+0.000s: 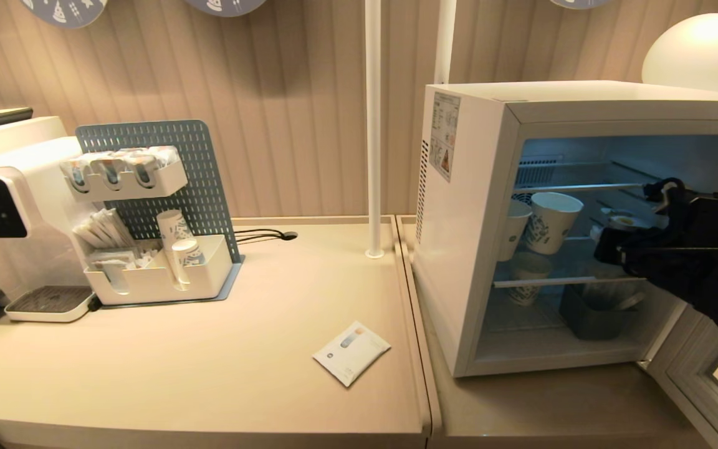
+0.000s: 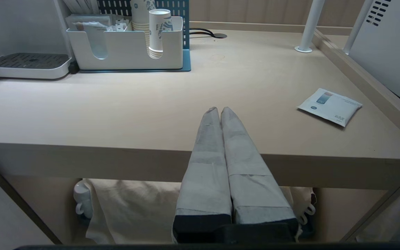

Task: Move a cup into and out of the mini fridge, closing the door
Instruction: Take the yoghurt out of the freezer

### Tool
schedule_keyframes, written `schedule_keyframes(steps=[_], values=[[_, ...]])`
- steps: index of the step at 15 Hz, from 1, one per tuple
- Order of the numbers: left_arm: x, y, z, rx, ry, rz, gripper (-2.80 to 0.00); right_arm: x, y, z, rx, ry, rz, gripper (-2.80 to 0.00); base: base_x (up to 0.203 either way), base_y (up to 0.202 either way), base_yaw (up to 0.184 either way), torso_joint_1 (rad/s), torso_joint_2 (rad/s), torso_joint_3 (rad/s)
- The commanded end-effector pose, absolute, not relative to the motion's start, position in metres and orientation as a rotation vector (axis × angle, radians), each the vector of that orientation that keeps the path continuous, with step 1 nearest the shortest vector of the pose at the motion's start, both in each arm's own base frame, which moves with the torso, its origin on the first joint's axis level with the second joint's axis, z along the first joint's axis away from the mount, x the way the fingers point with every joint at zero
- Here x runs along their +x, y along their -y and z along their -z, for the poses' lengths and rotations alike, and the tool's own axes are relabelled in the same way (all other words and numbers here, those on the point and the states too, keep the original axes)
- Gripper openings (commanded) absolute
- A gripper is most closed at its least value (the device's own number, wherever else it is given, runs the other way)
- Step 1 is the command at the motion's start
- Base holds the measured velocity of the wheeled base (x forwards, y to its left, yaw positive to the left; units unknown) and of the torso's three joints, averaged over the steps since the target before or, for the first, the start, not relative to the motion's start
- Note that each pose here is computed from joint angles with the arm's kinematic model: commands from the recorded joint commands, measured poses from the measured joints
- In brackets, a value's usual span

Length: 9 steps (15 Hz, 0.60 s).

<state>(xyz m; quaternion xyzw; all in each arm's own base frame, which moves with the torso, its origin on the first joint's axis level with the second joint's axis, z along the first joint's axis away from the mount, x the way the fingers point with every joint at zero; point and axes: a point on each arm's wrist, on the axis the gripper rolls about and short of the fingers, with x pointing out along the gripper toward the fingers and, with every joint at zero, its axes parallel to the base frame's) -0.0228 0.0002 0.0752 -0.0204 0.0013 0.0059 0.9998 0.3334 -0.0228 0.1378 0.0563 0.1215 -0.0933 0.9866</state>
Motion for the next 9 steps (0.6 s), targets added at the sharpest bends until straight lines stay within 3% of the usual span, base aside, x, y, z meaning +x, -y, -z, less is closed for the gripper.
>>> schedule_keyframes(steps=[1,9], values=[[-0.023,0.0,-0.075,-0.041,-0.006,-0.012,-2.8,0.309,0.016,-0.153,0.113,-0.21,0.166,-2.8,0.0,0.0,0.0,0.0,0.0,0.0],[-0.023,0.0,-0.075,-0.041,-0.006,-0.012,-2.8,0.158,-0.023,-0.213,0.118,-0.063,-0.013,-2.8,0.0,0.0,0.0,0.0,0.0,0.0]])
